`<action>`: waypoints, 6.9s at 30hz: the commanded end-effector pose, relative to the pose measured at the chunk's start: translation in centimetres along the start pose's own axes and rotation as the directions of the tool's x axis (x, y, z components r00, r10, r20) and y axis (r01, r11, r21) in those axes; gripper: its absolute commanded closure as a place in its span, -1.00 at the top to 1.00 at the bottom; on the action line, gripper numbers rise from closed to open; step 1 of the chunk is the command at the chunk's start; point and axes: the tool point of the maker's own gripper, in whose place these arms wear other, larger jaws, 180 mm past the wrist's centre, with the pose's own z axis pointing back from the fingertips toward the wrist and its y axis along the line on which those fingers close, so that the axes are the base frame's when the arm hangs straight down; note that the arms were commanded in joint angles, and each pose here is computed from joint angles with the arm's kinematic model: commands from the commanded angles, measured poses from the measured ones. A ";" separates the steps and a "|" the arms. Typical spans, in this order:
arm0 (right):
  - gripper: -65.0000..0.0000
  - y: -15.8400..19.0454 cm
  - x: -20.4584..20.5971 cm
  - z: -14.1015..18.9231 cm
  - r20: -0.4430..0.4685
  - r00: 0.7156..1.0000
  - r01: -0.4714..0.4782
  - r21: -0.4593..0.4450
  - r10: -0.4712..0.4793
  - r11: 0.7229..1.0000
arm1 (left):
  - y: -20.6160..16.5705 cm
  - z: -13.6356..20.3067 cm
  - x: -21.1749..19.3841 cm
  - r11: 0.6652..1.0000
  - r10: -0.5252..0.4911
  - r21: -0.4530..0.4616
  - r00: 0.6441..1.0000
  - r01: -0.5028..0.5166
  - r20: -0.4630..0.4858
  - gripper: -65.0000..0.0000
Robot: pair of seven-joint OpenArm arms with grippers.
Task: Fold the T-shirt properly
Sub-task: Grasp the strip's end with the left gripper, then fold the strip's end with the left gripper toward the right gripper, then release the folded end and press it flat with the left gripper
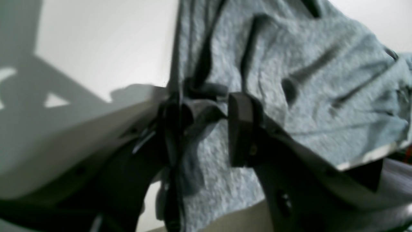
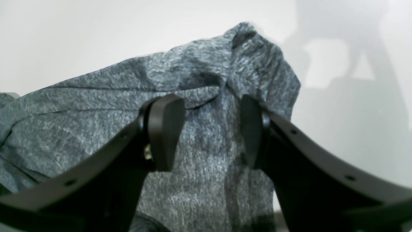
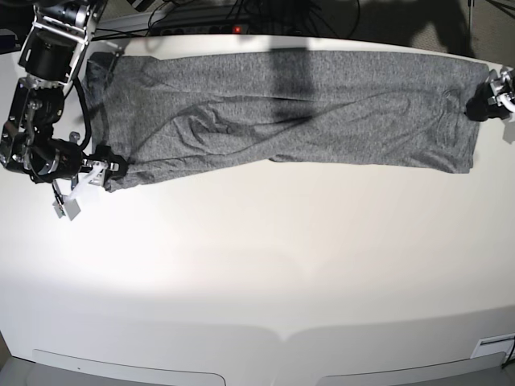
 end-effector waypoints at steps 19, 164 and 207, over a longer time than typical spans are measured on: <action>-0.01 -0.4 1.9 1.0 0.050 0.998 -0.022 -0.012 0.022 1.000 | -2.3 -0.8 1.5 0.994 0.050 -0.105 0.996 -0.042 0.074 -0.30; -0.01 3.3 1.2 -2.0 0.058 0.998 0.000 0.054 -0.003 0.999 | -34.3 -9.2 -7.9 0.570 -0.757 -0.312 0.633 0.760 0.158 -1.00; -0.01 3.4 1.2 -2.1 0.062 0.998 0.001 0.057 -0.004 0.998 | -30.5 -6.7 -16.0 0.511 -0.826 -0.355 0.562 0.783 0.049 -1.00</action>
